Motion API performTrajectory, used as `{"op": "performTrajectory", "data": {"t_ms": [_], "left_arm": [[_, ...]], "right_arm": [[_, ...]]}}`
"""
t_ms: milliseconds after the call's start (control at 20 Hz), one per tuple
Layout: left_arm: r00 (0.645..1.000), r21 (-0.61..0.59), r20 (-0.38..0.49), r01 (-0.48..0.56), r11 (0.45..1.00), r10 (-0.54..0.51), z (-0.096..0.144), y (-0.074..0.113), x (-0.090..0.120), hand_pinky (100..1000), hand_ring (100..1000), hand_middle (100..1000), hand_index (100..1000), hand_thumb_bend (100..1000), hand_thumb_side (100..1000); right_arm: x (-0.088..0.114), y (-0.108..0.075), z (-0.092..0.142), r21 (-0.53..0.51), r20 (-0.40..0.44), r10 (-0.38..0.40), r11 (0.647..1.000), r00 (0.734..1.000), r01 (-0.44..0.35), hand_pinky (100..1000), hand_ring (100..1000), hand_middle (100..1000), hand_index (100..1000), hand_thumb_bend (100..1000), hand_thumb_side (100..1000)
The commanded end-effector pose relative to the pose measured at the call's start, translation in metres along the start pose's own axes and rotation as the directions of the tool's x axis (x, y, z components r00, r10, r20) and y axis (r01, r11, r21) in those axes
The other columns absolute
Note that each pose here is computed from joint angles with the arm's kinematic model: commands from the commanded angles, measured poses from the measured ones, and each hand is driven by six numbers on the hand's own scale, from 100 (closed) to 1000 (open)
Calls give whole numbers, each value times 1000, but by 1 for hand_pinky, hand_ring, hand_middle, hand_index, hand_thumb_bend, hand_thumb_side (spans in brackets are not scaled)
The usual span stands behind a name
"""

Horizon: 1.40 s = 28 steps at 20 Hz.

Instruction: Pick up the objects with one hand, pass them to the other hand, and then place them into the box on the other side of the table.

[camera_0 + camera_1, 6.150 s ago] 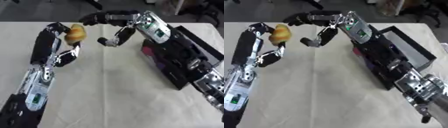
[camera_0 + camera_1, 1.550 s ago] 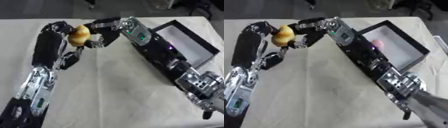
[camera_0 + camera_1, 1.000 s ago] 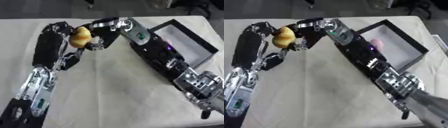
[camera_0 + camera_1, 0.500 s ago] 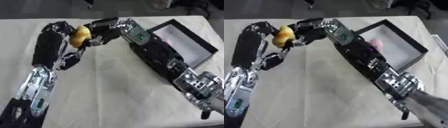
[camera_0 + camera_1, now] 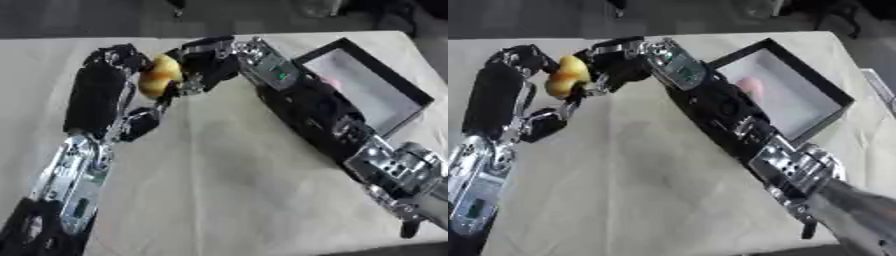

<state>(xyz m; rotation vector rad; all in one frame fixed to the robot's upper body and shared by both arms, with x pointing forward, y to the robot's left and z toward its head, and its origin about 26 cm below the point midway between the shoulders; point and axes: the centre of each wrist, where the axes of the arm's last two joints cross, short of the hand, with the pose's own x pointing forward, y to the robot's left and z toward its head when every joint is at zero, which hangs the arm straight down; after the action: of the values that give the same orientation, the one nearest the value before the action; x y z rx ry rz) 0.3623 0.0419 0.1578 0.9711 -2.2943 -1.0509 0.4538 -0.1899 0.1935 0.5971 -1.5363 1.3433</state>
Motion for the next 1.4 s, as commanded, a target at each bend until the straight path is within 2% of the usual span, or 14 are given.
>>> {"op": "performTrajectory", "data": {"t_ms": [50, 400, 500, 950, 1150, 1400], "left_arm": [[1000, 17, 28, -13, 1000, 13, -7, 4, 10, 727, 591, 459, 487, 410, 100], [999, 16, 29, -14, 1000, 13, -7, 4, 10, 727, 592, 468, 492, 447, 100], [1000, 16, 27, -12, 1000, 11, -7, 3, 10, 729, 596, 481, 512, 516, 102], [999, -5, 12, 47, 999, -47, -6, 2, 7, 781, 713, 607, 693, 832, 300], [997, -16, -12, 74, 997, -74, -6, 1, 6, 795, 737, 635, 731, 895, 331], [994, -25, -50, 96, 995, -98, -5, 1, 5, 813, 760, 667, 763, 920, 359]], "right_arm": [[18, -9, 1, -20, 29, 26, 999, 999, -25, 1000, 776, 597, 699, 100, 198], [19, -9, 1, -21, 26, -6, 1000, 1000, 6, 1000, 759, 569, 669, 100, 200], [20, -9, 2, -20, 26, -12, 1000, 1000, 13, 1000, 752, 559, 665, 100, 200], [21, -10, 5, -24, 11, -28, 999, 1000, 29, 1000, 738, 543, 655, 100, 200], [22, -11, 5, -24, 11, -37, 999, 999, 37, 1000, 734, 537, 652, 100, 200], [22, -11, 6, -25, 6, -42, 999, 999, 42, 1000, 732, 535, 651, 100, 199]]}}
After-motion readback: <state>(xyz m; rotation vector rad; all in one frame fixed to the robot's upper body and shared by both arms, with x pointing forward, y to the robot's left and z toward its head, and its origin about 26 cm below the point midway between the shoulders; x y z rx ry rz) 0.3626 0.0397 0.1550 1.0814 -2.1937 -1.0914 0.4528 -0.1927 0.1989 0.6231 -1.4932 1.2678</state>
